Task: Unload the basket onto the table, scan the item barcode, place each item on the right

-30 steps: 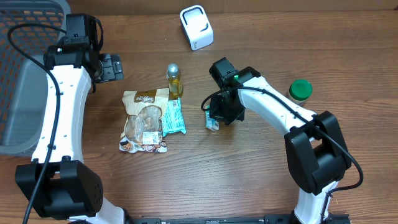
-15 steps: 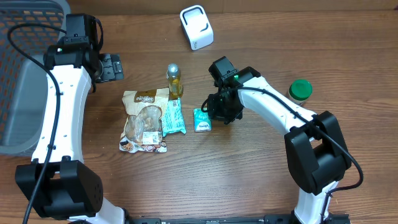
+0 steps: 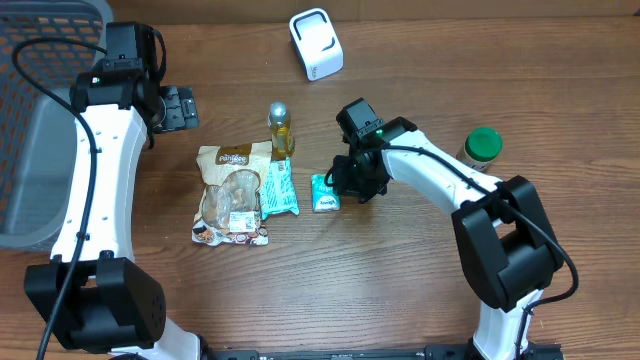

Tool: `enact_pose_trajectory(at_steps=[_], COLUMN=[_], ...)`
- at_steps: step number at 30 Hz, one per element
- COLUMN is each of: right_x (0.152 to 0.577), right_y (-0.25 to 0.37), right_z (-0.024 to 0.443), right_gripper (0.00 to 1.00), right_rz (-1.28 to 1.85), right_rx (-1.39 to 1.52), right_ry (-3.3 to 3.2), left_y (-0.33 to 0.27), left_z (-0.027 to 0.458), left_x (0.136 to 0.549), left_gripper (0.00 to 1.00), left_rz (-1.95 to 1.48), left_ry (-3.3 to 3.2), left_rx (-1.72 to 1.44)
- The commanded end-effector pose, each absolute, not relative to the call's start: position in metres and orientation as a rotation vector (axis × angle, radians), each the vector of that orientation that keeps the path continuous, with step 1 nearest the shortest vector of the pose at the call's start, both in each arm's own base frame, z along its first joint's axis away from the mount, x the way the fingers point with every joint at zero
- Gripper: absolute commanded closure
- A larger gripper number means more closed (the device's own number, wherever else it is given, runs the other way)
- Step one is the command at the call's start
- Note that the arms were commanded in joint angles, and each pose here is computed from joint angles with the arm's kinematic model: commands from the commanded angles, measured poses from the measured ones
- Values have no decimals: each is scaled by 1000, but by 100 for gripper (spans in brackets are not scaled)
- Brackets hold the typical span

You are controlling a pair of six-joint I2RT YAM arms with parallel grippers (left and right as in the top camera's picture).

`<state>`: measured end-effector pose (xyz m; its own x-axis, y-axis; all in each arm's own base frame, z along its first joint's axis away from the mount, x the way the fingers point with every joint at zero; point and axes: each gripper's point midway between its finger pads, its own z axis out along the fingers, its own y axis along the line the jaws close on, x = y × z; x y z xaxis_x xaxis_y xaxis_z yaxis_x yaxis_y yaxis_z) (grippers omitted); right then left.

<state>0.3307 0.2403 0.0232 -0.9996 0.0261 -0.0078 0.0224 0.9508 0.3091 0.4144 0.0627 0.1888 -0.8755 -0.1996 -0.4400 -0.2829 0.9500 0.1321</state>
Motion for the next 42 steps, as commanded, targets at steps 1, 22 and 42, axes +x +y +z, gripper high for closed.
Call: enact_pose_trajectory(at_steps=[1,22,42], right_x=[325,316,319], right_y=[245,256,257], right_z=[17,5,3], right_gripper=[74,74,67], right_rz=[530,671,682], right_rx=[17,-25,-31], right_ry=[3107,3092,3070], left_y=[67,67,67], left_z=[201,201,201], left_x=[417,417,417], left_gripper=[1,1,0], left_rz=[269,269,269], left_ry=[2639,2639,2639], left_rx=[-341,-341,-341])
